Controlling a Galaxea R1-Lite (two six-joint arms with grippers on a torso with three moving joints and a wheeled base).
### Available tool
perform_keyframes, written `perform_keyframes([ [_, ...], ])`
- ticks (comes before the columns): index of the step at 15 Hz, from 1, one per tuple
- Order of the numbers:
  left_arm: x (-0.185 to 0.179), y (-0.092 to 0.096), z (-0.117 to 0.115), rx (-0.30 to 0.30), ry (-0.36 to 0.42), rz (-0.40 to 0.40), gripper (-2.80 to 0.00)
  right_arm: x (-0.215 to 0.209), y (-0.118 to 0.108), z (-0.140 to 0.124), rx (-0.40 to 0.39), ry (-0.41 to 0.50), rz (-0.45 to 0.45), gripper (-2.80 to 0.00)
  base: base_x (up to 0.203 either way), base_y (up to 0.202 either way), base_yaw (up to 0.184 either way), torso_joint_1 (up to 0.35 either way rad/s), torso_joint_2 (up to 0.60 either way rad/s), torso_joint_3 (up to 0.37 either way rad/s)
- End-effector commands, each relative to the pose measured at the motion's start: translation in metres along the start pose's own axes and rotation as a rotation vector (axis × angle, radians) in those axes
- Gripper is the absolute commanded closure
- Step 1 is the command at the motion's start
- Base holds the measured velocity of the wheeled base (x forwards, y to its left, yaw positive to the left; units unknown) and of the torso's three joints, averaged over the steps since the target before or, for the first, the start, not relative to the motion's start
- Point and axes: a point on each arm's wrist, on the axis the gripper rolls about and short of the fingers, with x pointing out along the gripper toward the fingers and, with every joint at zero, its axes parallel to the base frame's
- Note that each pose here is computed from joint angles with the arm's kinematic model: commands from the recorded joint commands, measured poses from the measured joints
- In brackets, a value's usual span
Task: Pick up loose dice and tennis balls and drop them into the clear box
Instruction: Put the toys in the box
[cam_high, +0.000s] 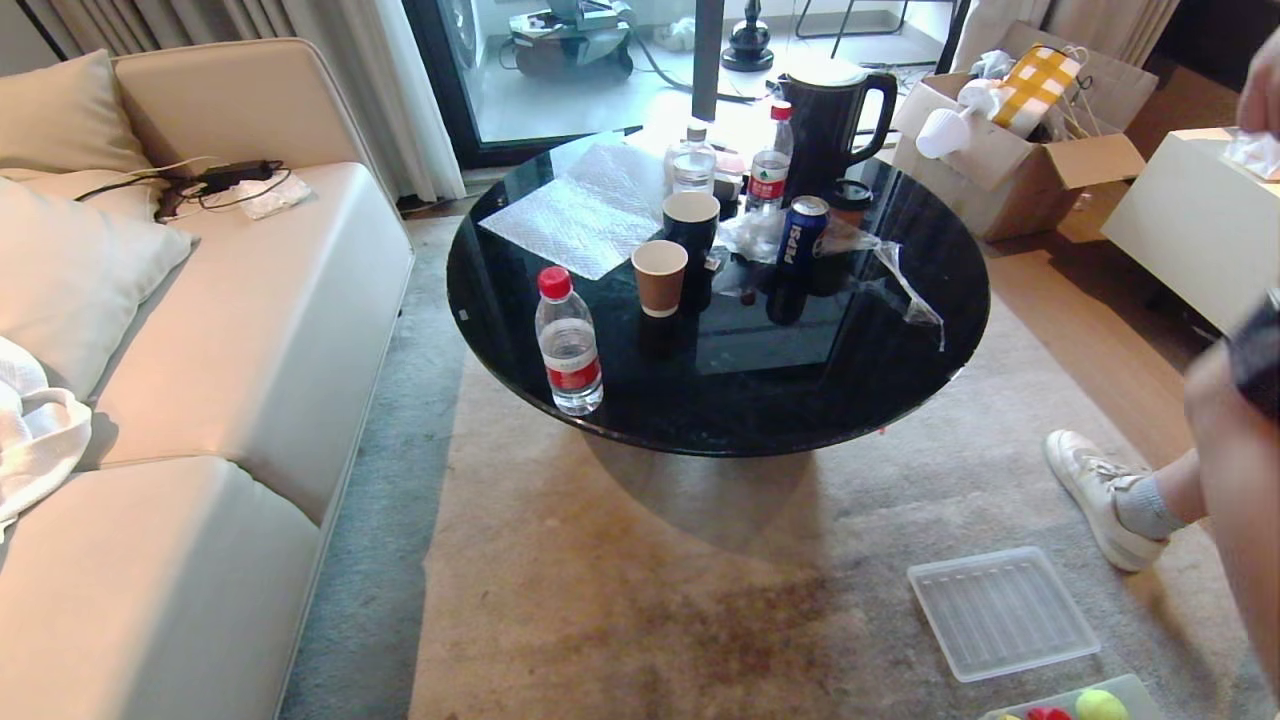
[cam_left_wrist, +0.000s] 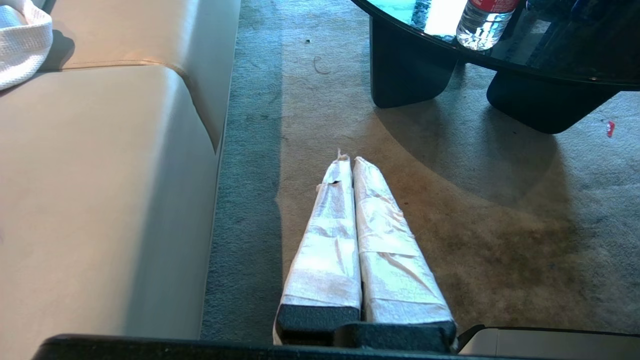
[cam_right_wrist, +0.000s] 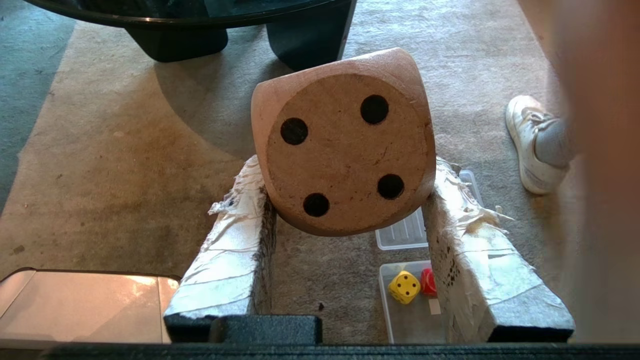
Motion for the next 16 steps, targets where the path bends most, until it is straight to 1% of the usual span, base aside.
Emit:
perform_keyframes([
  [1, 0.0, 0.0, 0.0, -0.001, 0.0, 0.0, 0.0, -0.0001, 0.0, 0.0002, -0.001, -0.001, 0.001, 0.0, 0.0, 0.0, 0.0, 0.0, 0.0, 0.0],
  [16, 0.0001, 0.0, -0.0004, -0.002, 0.002, 0.0, 0.0, 0.0002, 0.0, -0.0002, 0.004, 0.002, 0.001, 0.0, 0.0, 0.0, -0.004, 0.0, 0.0, 0.0],
])
